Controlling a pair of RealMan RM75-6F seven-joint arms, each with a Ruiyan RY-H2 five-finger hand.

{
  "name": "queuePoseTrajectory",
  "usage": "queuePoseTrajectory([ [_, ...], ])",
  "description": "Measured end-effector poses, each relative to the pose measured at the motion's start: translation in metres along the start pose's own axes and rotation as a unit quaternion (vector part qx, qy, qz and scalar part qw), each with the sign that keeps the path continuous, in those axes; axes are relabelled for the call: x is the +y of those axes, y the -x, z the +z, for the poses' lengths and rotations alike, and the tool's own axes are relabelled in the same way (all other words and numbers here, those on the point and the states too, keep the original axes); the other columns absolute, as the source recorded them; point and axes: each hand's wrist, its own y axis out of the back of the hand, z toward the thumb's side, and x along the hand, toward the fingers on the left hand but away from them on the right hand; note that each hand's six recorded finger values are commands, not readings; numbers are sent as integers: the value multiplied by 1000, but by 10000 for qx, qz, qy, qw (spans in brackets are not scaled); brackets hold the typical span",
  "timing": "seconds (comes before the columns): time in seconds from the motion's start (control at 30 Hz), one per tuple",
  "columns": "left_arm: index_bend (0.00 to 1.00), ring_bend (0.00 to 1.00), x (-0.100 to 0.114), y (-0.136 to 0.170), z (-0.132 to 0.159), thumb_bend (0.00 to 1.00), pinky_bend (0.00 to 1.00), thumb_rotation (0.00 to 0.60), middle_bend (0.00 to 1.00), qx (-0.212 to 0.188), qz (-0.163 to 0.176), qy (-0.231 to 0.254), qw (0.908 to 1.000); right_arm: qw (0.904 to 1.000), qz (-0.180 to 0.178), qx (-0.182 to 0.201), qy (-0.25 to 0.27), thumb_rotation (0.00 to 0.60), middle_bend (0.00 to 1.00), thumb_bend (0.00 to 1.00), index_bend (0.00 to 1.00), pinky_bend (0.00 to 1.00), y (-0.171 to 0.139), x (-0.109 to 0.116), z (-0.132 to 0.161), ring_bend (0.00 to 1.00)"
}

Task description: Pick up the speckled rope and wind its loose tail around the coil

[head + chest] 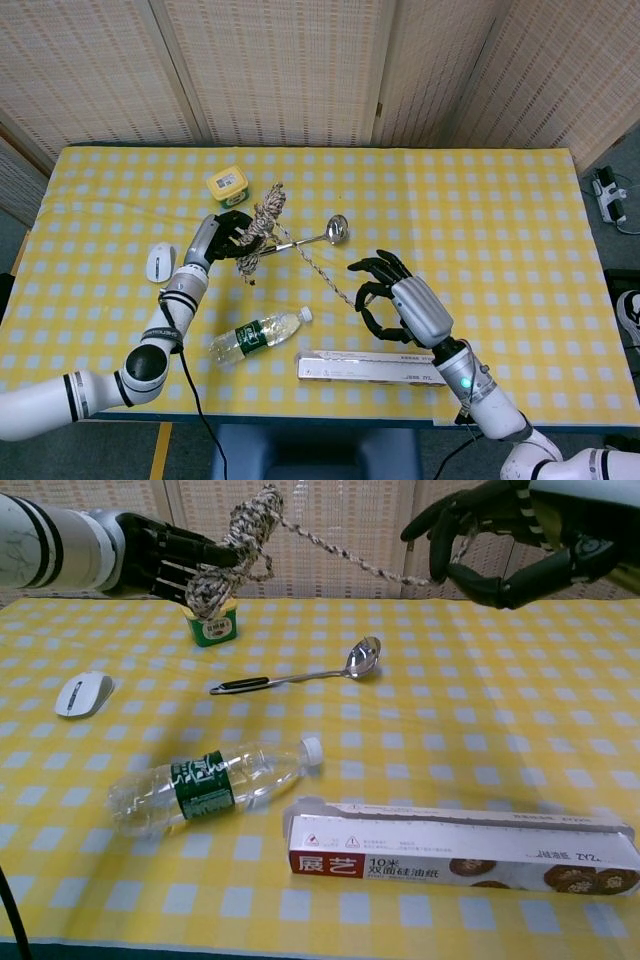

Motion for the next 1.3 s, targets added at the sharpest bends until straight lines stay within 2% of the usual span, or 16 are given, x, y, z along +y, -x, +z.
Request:
queuePoseTrajectory([
  [0.1, 590, 584, 14, 6, 8, 513, 637, 600, 609, -121, -21, 322, 9994, 9995, 142, -277, 2, 600, 227, 603, 626, 0, 0, -8, -23, 141],
  [0.3, 592, 584, 22, 22, 23, 516, 632, 600, 609, -353, -393, 951, 9941, 9967, 427, -689, 78, 600, 227, 607, 626, 0, 8, -28, -53, 140],
  [0.67, 592, 578, 14, 46, 37, 516, 625, 600, 609, -809, -911, 666, 9903, 9945, 255, -988, 214, 600, 227, 609, 626, 9, 44, -24, -68, 143],
  [0.8, 594, 575, 6, 53, 40, 517, 617, 600, 609, -979, -1094, 362, 9885, 9940, 156, -1047, 282, 600, 229, 611, 626, 17, 64, -19, -66, 148],
  [0.97, 595, 572, -6, 60, 37, 517, 607, 600, 609, -1169, -1293, -224, 9844, 9954, 6, -899, 344, 600, 230, 612, 626, 37, 92, -10, -46, 159],
  [1.2, 597, 567, -33, 66, 20, 516, 584, 600, 609, -1378, -1553, -1363, 9687, 9972, -199, -599, 393, 600, 233, 614, 626, 50, 120, 2, -9, 164],
  [1.3, 598, 567, -43, 66, 16, 516, 582, 600, 609, -1450, -1596, -1687, 9618, 9976, -289, -456, 430, 600, 234, 613, 626, 50, 127, 4, 9, 166],
])
